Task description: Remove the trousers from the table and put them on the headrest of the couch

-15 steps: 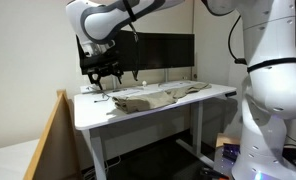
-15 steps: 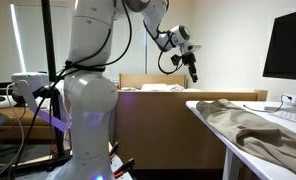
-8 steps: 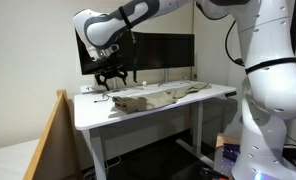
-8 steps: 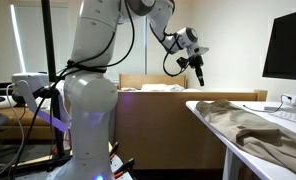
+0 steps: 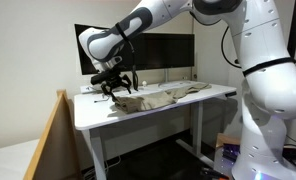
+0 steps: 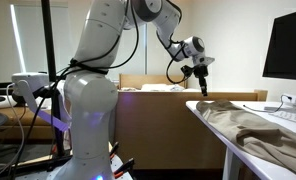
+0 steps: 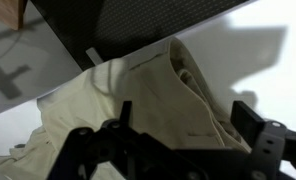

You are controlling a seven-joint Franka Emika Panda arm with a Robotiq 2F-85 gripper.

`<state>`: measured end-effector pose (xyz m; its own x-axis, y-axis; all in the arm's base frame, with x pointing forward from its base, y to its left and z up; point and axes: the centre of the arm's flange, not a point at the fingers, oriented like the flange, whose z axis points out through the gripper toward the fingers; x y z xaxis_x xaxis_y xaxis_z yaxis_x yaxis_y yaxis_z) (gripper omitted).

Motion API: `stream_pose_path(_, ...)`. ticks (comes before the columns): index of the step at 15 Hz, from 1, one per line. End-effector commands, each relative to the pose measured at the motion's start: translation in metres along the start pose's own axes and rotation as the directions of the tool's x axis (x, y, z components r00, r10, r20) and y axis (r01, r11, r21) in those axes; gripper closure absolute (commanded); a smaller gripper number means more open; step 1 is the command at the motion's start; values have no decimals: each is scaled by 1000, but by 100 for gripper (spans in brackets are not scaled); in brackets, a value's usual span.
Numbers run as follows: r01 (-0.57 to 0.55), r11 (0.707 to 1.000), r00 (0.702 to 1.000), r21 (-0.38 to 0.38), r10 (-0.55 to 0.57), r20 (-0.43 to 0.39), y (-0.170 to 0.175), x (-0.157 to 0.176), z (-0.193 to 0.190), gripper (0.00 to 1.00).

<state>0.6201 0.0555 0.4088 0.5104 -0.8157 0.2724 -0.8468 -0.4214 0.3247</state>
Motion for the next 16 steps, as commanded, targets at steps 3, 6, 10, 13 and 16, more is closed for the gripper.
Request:
stream_pose_path(3, -43, 998, 996, -56, 47, 81, 1, 2, 22, 0)
stream_pose_path(6, -44, 995, 993, -88, 53, 103, 2, 1, 32, 0)
stream_pose_path(10, -35, 993, 991, -113, 49, 126, -2, -2, 42, 0)
stream_pose_path(13, -20, 990, 991, -138, 38, 130, -8, -4, 49, 0)
stream_pose_path(16, -11, 984, 992, -180, 34, 125, -8, -3, 57, 0)
